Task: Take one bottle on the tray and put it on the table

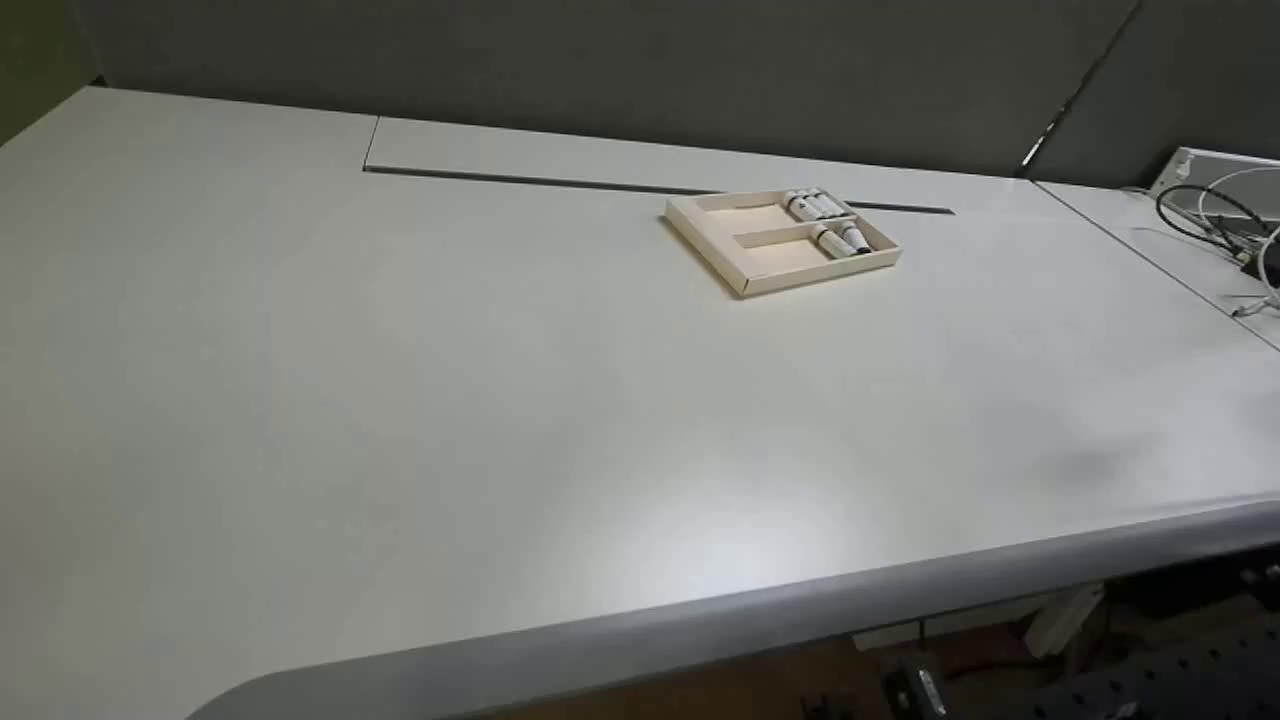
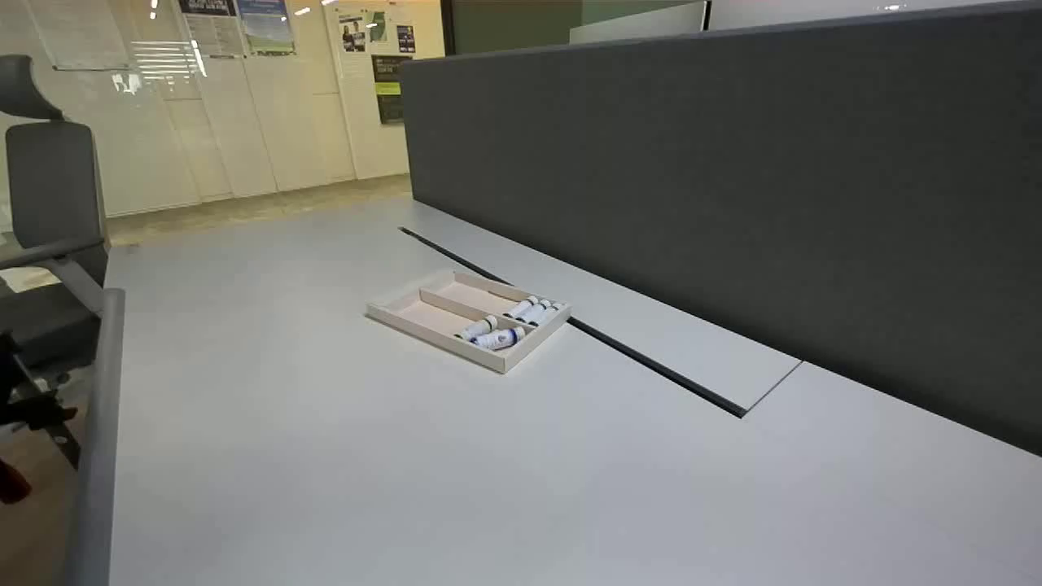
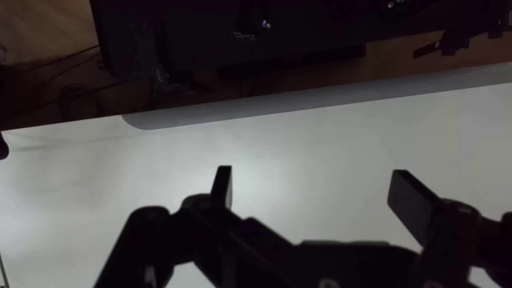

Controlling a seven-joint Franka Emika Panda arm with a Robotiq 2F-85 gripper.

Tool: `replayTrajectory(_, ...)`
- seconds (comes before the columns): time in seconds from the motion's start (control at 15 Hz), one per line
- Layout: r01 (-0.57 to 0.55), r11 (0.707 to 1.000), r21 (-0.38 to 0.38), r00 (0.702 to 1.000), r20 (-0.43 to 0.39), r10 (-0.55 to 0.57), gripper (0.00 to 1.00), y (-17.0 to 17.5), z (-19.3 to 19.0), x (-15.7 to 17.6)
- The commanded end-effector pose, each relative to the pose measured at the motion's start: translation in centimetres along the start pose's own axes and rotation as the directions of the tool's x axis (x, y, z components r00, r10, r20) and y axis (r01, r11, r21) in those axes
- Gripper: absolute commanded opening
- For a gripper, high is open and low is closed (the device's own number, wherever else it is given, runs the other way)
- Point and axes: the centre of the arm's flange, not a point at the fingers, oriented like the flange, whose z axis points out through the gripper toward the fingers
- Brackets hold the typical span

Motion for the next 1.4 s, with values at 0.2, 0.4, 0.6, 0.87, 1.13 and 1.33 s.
replayTrajectory(0.2,0.000,1.000,0.000,1.000,0.000,0.000,1.00,0.0,0.0,0.0)
replayTrajectory(0.4,0.000,1.000,0.000,1.000,0.000,0.000,1.00,0.0,0.0,0.0)
replayTrajectory(0.6,-0.034,0.999,-0.008,0.992,-0.119,0.033,1.00,0.1,-0.4,1.6)
replayTrajectory(0.87,0.129,0.992,-0.003,0.970,-0.206,-0.127,1.00,-1.7,-3.1,8.8)
replayTrajectory(1.13,0.333,0.943,-0.012,0.927,-0.178,-0.330,1.00,-4.4,-5.9,16.0)
replayTrajectory(1.33,0.374,0.927,-0.018,0.917,-0.141,-0.373,1.00,-6.0,-8.3,20.6)
